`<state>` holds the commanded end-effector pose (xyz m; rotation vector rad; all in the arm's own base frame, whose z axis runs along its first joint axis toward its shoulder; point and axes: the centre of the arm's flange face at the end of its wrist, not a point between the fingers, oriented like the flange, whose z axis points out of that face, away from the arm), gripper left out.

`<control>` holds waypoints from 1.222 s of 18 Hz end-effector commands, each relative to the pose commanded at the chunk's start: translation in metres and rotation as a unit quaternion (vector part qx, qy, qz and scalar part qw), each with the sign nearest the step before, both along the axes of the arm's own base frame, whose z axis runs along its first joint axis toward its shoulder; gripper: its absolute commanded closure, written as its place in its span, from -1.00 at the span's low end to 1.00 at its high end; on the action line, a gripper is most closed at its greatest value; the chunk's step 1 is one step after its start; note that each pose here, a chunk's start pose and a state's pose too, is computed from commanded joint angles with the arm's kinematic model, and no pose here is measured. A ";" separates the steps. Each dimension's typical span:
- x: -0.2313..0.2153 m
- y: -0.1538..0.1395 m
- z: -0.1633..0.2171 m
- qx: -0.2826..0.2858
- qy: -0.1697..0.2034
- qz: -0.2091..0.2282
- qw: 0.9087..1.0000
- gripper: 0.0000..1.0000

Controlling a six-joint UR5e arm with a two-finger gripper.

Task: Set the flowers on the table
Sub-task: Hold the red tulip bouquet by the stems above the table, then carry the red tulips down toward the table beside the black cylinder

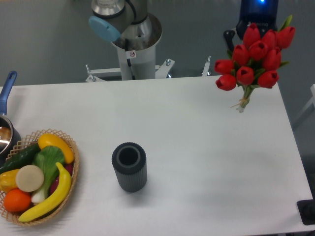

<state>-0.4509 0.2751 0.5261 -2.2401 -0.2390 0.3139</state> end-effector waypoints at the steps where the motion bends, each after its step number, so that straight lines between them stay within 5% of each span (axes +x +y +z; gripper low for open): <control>1: 0.002 0.002 -0.006 -0.014 -0.001 0.004 1.000 0.29; 10: 0.021 0.041 -0.054 -0.176 0.019 0.000 0.984 0.29; 15: 0.021 0.066 -0.102 -0.284 0.023 -0.012 0.958 0.29; 22: 0.020 0.077 -0.139 -0.363 0.020 -0.008 0.932 0.29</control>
